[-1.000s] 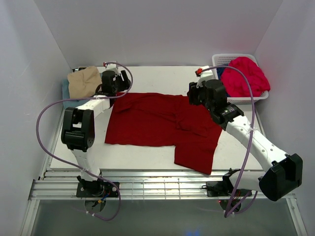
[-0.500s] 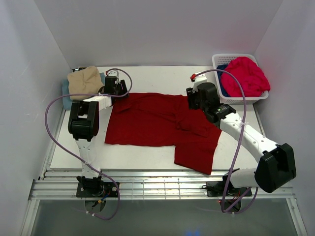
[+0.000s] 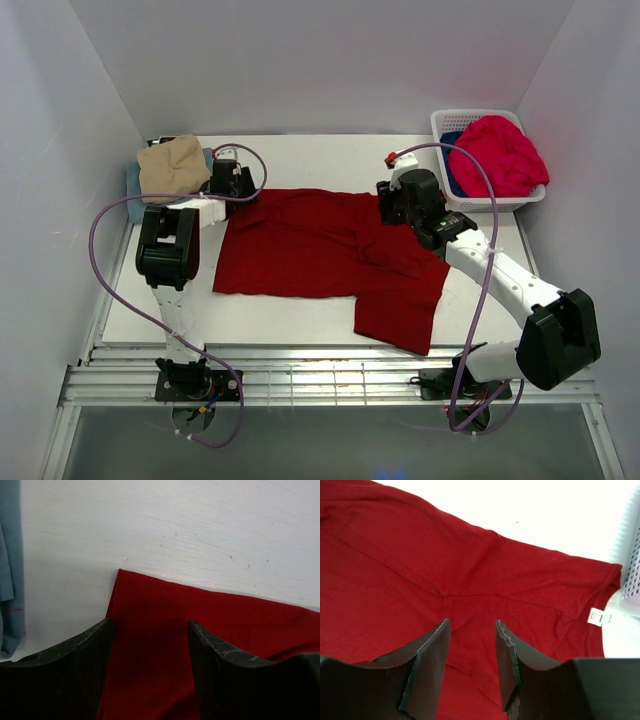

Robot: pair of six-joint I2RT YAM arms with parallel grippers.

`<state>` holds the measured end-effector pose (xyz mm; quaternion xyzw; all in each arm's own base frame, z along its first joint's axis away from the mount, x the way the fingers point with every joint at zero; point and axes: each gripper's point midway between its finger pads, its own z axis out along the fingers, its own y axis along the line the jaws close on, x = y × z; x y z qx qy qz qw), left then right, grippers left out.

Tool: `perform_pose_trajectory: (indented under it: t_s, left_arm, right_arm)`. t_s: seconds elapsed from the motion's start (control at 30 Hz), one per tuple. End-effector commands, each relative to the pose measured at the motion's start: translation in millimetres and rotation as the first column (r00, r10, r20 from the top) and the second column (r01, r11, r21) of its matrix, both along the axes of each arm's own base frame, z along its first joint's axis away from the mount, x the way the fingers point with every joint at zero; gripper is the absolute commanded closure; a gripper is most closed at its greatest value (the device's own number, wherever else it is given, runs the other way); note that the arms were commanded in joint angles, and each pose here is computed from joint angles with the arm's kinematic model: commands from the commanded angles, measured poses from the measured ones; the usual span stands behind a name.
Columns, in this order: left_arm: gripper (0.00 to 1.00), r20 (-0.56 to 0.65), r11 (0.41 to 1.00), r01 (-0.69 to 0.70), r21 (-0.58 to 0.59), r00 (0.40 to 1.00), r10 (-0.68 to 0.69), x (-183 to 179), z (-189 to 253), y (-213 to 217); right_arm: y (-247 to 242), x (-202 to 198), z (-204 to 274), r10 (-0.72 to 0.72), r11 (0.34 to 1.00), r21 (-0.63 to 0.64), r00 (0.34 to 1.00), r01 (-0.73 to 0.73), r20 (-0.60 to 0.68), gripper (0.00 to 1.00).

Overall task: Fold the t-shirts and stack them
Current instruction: Fold the flattened tshirt in 1/3 of the way

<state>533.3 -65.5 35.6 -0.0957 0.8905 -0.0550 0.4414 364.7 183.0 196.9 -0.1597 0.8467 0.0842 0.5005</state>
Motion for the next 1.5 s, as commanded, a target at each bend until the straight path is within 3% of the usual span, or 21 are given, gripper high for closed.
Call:
perform_pose_trajectory:
  t_s: [0.0, 0.17, 0.33, 0.67, 0.73, 0.97, 1.1, 1.2, 1.47]
  left_arm:
    - [0.29, 0.105, 1.0, -0.025, -0.008, 0.994, 0.026, 6, 48, 2]
    - [0.32, 0.083, 1.0, -0.015, -0.013, 0.996, 0.016, 9, 38, 0]
    - [0.48, 0.078, 0.999, -0.033, -0.009, 0.996, 0.034, 14, 32, 2]
    - [0.69, 0.061, 0.999, -0.048, 0.011, 0.997, 0.048, 21, 22, 5]
    - [0.69, 0.043, 0.998, -0.056, 0.024, 0.998, 0.055, 21, 19, 7]
    - [0.44, 0.043, 0.993, -0.105, 0.048, 0.994, 0.102, 14, 27, 18]
    - [0.42, 0.037, 0.992, -0.108, 0.064, 0.994, 0.105, 12, 24, 20]
    - [0.43, 0.024, 0.993, -0.103, 0.065, 0.995, 0.101, 13, 17, 19]
    - [0.67, 0.006, 0.994, -0.097, 0.052, 0.995, 0.096, 14, 6, 17]
  right_arm:
    - [6, 5, 4, 0.005, 0.999, 0.033, 1.0, -0.005, 0.015, 0.53]
    - [6, 4, 4, 0.006, 0.999, 0.036, 1.0, -0.006, 0.012, 0.53]
    - [5, 3, 5, 0.003, 0.999, 0.038, 1.0, -0.003, 0.016, 0.53]
    - [2, 1, 4, -0.004, 0.999, 0.037, 1.0, 0.004, 0.014, 0.53]
    - [3, 0, 4, -0.006, 0.999, 0.04, 1.0, 0.005, 0.014, 0.53]
    - [5, 1, 1, 0.0, 0.999, 0.041, 1.0, -0.001, 0.005, 0.53]
    - [6, 1, 1, 0.002, 0.999, 0.049, 1.0, -0.002, 0.001, 0.53]
    - [6, 0, 3, 0.002, 0.999, 0.052, 1.0, -0.002, 0.006, 0.53]
    - [3, -1, 7, -0.007, 0.998, 0.054, 1.0, 0.007, 0.015, 0.53]
